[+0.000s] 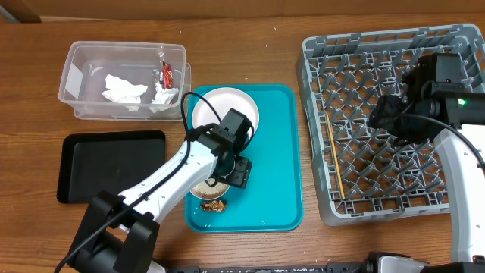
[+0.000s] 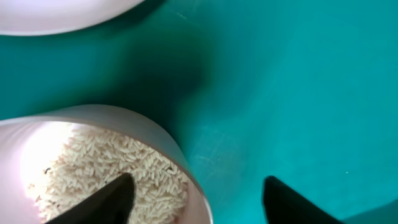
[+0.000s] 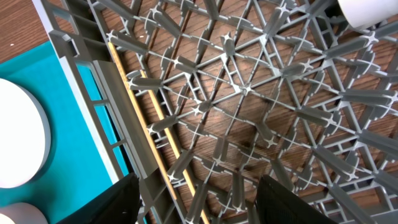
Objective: Sort waste into correct bins and load items into the dishwasher
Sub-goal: 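Grasp the small rice-filled bowl rim with the left gripper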
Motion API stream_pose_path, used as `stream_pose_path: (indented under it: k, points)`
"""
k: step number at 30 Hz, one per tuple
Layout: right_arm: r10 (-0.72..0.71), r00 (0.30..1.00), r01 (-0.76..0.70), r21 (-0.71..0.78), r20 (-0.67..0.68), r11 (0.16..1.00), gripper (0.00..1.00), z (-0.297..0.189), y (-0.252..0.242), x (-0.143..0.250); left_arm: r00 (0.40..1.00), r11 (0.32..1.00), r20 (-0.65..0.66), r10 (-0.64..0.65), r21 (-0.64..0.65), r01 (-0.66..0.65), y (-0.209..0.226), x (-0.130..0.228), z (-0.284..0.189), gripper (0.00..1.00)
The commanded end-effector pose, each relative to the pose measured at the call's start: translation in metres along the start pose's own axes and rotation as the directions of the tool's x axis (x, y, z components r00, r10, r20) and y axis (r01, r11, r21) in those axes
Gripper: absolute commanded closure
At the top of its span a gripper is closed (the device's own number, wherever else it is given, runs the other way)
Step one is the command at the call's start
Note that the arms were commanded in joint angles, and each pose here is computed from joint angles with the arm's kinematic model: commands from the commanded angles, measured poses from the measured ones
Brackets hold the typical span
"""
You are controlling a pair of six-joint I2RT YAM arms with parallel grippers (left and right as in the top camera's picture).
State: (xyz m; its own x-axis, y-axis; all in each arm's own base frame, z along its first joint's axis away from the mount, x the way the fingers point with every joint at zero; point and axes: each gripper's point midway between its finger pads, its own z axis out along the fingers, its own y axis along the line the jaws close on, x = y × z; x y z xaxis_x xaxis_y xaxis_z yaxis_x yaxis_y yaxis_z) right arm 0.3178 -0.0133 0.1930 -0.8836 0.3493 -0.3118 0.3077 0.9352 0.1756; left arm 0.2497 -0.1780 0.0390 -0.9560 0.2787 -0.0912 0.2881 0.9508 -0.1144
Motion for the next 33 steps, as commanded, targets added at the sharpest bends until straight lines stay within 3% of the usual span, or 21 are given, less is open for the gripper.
stream_pose_path:
  k: [1, 3, 9, 18, 29, 33]
  points:
    - [0.003, 1.0, -0.003, -0.006, 0.013, 1.0, 0.37, -0.001, 0.001, -0.004, 1.0, 1.0, -0.006, -0.003, -0.012, 0.003, 0.002, 0.004, 0.008, 0.48]
    - [0.003, 1.0, -0.003, -0.005, 0.012, 1.0, 0.38, -0.001, 0.001, -0.003, 1.0, 1.0, -0.003, -0.002, -0.011, 0.002, 0.002, 0.004, 0.008, 0.58]
    - [0.003, 1.0, -0.003, -0.005, 0.012, 1.0, 0.37, -0.001, 0.001, -0.003, 1.0, 1.0, -0.01, -0.003, -0.017, 0.003, 0.004, 0.006, 0.01, 0.66]
    - [0.004, 1.0, -0.003, -0.005, 0.01, 1.0, 0.37, -0.001, 0.001, -0.003, 1.0, 1.0, -0.028, -0.006, -0.023, 0.005, 0.006, 0.014, 0.015, 0.69]
    - [0.004, 1.0, -0.004, -0.004, 0.008, 1.0, 0.38, -0.001, 0.001, -0.003, 0.999, 0.999, -0.044, -0.011, -0.033, 0.01, 0.011, 0.022, 0.023, 0.82]
    - [0.004, 1.0, -0.004, -0.004, 0.008, 1.0, 0.37, -0.001, 0.001, -0.003, 0.999, 0.998, -0.037, -0.023, -0.052, 0.021, 0.014, 0.021, 0.023, 0.96]
